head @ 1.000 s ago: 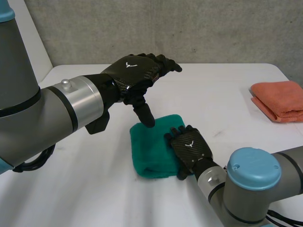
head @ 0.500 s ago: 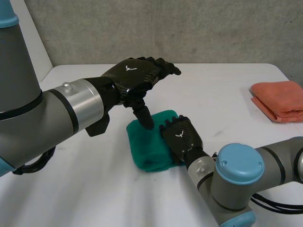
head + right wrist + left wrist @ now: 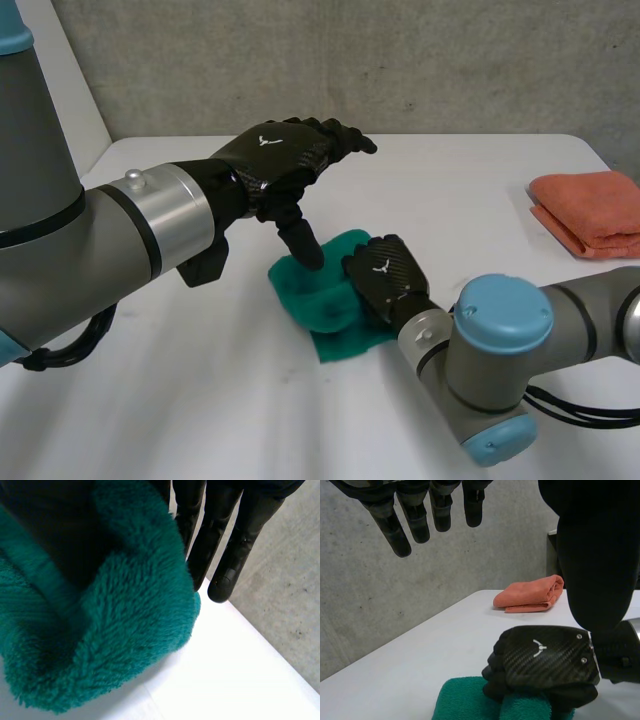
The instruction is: Fold the laundry.
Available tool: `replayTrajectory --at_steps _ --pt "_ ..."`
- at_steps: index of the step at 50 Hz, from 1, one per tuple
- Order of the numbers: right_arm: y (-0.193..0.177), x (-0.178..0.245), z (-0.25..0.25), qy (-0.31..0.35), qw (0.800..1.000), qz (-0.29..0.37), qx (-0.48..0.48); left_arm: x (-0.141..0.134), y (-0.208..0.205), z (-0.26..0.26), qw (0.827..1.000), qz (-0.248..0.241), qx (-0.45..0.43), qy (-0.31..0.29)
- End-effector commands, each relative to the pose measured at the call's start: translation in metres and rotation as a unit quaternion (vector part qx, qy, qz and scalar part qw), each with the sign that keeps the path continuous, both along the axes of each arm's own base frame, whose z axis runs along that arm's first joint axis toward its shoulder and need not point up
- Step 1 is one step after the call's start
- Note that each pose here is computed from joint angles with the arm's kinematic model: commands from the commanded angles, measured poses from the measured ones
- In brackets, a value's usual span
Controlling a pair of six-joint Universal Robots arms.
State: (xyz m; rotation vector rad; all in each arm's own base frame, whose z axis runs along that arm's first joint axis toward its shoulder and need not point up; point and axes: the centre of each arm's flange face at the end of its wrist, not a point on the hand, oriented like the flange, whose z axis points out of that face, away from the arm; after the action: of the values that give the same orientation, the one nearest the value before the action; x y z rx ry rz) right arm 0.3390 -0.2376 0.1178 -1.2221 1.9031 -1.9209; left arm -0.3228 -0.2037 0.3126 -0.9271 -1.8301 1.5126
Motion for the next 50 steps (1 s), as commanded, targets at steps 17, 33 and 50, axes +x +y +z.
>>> replayTrajectory --at_steps 17,33,50 --pt "0.005 -0.031 -0.001 0.034 0.995 0.015 0.093 0.0 0.0 -0.001 1.0 0.001 0.001 -0.001" --pt "-0.012 -0.018 -0.008 0.018 0.998 0.018 0.059 0.001 0.0 -0.002 1.0 0.002 0.004 -0.002" --pt "-0.01 -0.019 0.004 0.012 0.998 0.014 0.053 0.001 0.0 -0.004 1.0 0.002 0.006 -0.003"
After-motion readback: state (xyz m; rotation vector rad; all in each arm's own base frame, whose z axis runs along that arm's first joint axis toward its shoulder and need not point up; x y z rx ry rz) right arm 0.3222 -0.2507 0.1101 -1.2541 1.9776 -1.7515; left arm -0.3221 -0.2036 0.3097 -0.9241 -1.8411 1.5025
